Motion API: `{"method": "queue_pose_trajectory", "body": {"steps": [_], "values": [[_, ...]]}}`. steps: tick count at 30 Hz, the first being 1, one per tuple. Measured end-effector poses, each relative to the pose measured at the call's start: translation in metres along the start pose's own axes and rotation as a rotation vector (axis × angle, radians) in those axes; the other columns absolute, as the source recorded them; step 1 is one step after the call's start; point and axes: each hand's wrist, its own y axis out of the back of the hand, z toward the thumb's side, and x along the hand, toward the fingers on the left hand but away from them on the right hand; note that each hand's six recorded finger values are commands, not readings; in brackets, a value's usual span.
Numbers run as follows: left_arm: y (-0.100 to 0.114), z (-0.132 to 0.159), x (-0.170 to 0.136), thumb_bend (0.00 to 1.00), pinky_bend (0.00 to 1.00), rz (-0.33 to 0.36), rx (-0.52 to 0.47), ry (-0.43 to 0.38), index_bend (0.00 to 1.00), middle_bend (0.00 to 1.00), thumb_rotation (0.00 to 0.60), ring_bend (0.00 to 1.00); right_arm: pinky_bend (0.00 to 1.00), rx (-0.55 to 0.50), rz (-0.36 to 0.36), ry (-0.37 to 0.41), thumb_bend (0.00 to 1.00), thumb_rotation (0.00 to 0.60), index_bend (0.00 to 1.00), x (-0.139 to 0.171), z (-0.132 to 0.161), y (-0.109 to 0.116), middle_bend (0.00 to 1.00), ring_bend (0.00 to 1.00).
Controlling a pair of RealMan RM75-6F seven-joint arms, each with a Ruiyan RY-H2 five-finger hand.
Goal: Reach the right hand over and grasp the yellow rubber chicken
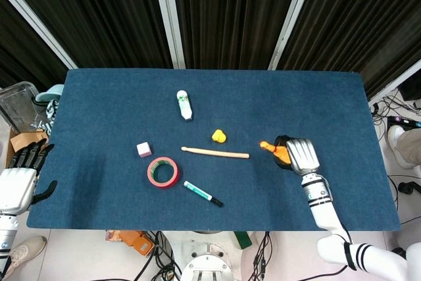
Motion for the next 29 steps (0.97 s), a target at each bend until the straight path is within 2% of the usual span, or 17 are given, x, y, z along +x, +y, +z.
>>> {"method": "queue_pose_trajectory", "body": {"steps": [7, 13, 23, 29], "values": [[0.0, 0.0, 0.0, 0.29, 0.1, -0.002, 0.003, 0.001, 0.1, 0.0, 0.6, 0.0, 0.79, -0.14, -0.186, 0.054, 0.5, 0.6, 0.67, 0.0, 0.008, 0.041, 0.59, 0.69], [0.0, 0.0, 0.0, 0.29, 0.1, -0.001, 0.003, 0.004, 0.1, 0.0, 0.6, 0.0, 0.8, -0.212, -0.277, 0.077, 0.5, 0.6, 0.67, -0.009, 0.019, 0.073, 0.59, 0.7], [0.0, -0.001, 0.0, 0.29, 0.1, -0.001, 0.002, 0.005, 0.1, 0.0, 0.6, 0.0, 0.81, -0.268, -0.378, 0.121, 0.5, 0.6, 0.67, -0.012, 0.037, 0.101, 0.6, 0.7], [0.0, -0.001, 0.0, 0.29, 0.1, -0.002, 0.003, 0.005, 0.1, 0.0, 0.6, 0.0, 0.81, -0.266, -0.386, 0.136, 0.5, 0.6, 0.67, -0.009, 0.043, 0.104, 0.6, 0.7]]}}
